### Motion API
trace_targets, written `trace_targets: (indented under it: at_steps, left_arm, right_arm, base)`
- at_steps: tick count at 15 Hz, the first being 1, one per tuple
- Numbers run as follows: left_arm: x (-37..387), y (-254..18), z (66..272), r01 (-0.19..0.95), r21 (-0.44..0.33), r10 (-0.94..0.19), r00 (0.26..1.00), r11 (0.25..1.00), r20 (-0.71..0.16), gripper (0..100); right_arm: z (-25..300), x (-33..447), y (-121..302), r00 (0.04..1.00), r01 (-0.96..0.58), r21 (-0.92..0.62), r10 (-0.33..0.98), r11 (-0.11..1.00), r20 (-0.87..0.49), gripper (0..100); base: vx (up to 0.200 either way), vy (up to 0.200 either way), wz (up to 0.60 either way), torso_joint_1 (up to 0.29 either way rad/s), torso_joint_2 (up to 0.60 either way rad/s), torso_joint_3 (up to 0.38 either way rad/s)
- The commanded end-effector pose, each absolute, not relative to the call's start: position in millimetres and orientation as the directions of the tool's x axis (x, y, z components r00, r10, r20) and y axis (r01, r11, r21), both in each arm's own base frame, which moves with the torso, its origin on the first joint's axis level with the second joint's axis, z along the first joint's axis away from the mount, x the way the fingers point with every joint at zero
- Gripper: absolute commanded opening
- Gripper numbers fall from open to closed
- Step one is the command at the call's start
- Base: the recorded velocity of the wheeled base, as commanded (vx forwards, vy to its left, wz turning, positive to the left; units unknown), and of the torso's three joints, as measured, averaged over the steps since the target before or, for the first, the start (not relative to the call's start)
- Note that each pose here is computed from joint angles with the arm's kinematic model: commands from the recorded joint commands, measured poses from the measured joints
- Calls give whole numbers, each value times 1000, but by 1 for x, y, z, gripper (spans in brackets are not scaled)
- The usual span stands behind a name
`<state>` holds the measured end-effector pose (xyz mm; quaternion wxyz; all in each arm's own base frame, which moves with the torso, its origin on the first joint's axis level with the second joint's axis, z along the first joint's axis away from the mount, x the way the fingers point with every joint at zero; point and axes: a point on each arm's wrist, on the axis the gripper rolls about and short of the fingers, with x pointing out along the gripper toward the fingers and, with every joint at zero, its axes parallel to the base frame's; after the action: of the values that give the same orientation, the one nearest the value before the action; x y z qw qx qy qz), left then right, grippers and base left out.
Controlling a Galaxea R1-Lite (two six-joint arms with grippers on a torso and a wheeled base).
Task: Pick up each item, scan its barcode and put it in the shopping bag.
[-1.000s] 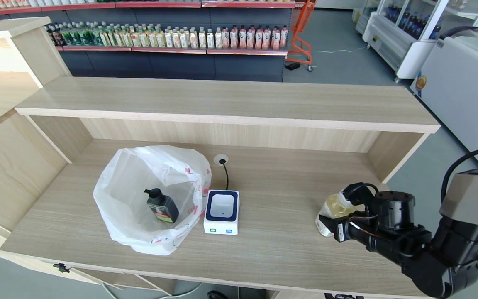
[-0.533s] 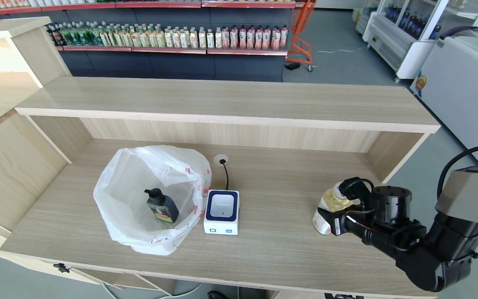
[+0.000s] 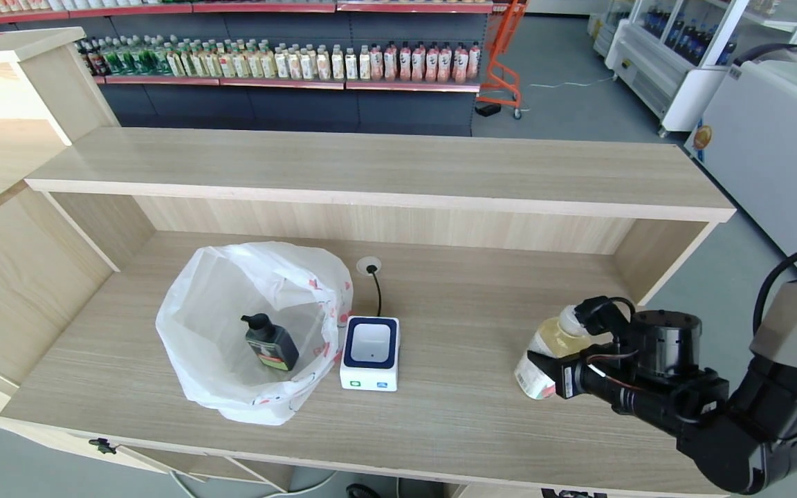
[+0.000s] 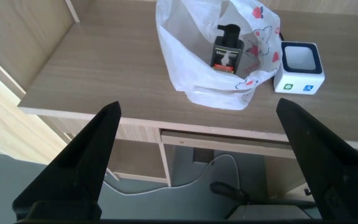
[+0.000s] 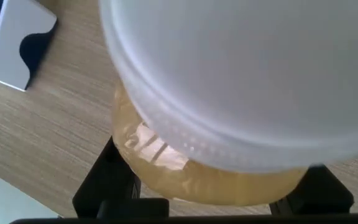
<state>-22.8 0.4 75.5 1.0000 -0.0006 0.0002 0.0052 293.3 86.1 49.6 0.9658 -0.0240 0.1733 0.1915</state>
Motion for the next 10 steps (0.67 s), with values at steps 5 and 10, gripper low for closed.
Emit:
trace_targets:
  at_steps: [5,10]
  left_arm:
    - [-23,0,75,-11,-2,11,1000,1000,0,100]
    - [-23,0,75,-11,-2,11,1000,1000,0,100]
  right_arm:
    - [150,232,92,599,-697,398,790,597,-135,0]
    - [156,210,135,434,-771,466,893,435,-115,0]
  base:
    - [0,0,0,0,0,0]
    - [0,0,0,0,0,0]
